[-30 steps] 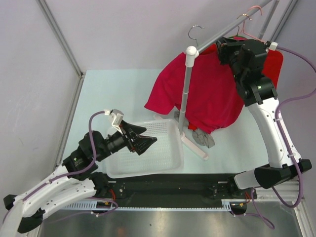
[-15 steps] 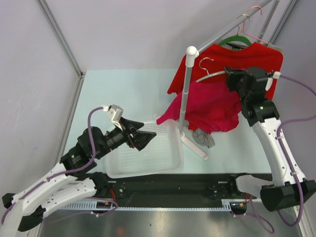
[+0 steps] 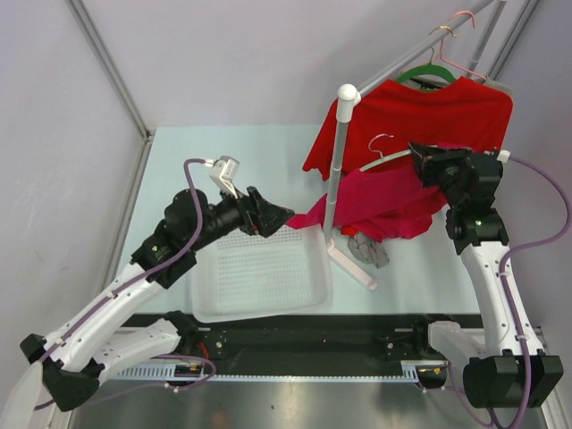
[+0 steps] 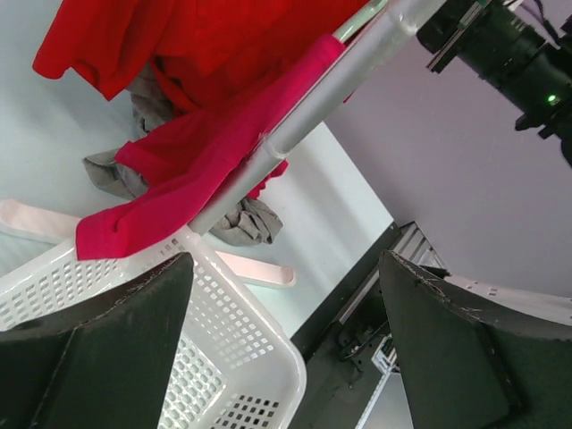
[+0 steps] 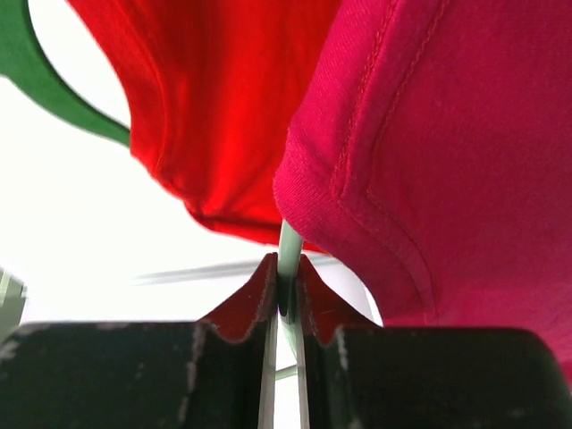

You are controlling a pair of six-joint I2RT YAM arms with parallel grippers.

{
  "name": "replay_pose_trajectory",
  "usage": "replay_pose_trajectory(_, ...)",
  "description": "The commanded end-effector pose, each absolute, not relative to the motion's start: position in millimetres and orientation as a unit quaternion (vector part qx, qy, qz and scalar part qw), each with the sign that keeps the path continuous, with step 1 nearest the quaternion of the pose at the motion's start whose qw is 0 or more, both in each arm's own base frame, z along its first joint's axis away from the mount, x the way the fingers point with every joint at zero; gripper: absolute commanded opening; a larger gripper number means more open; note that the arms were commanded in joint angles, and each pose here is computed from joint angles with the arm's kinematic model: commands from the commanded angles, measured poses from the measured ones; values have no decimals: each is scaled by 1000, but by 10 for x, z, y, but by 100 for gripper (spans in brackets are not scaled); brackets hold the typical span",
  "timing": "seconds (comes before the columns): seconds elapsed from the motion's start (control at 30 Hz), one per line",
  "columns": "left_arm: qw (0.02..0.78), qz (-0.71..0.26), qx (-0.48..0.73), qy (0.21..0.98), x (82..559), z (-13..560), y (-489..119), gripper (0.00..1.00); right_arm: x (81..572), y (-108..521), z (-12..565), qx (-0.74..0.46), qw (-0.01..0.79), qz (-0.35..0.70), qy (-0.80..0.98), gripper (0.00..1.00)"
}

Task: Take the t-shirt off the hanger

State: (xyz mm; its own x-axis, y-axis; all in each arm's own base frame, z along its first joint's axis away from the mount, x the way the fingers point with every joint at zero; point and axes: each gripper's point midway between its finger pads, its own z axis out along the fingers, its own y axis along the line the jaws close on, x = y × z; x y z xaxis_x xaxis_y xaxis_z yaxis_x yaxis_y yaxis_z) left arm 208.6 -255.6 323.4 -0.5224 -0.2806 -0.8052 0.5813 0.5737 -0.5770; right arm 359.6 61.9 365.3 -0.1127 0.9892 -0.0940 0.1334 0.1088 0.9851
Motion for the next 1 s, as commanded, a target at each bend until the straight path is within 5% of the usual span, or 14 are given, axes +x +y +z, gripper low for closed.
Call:
replay_pose_trajectory(0.0, 474, -494, 113, 720, 2164, 3579, -2654, 89, 3408, 871, 4074, 396, 463, 542, 579, 0)
replay_pose_trajectory(0.23, 464, -499, 142, 718, 2418, 3701, -2722, 84, 3311, 842, 4003, 385, 462, 536, 592, 0)
replay_pose_trajectory(0.43, 408, -502, 164, 744, 2555, 3552, -2922, 70, 3352, 898, 3970, 377, 455, 551, 589, 0)
replay_pose_trajectory(0.67, 354, -546, 207, 730, 2663, 3524, -3258, 84, 3451, 1036, 4155, 371, 451, 580, 568, 0)
replay_pose_trajectory(0.97, 364, -530, 221, 733, 2719, 3168, -3260, 75, 3448, 990, 4323, 421, 434, 596, 528, 0)
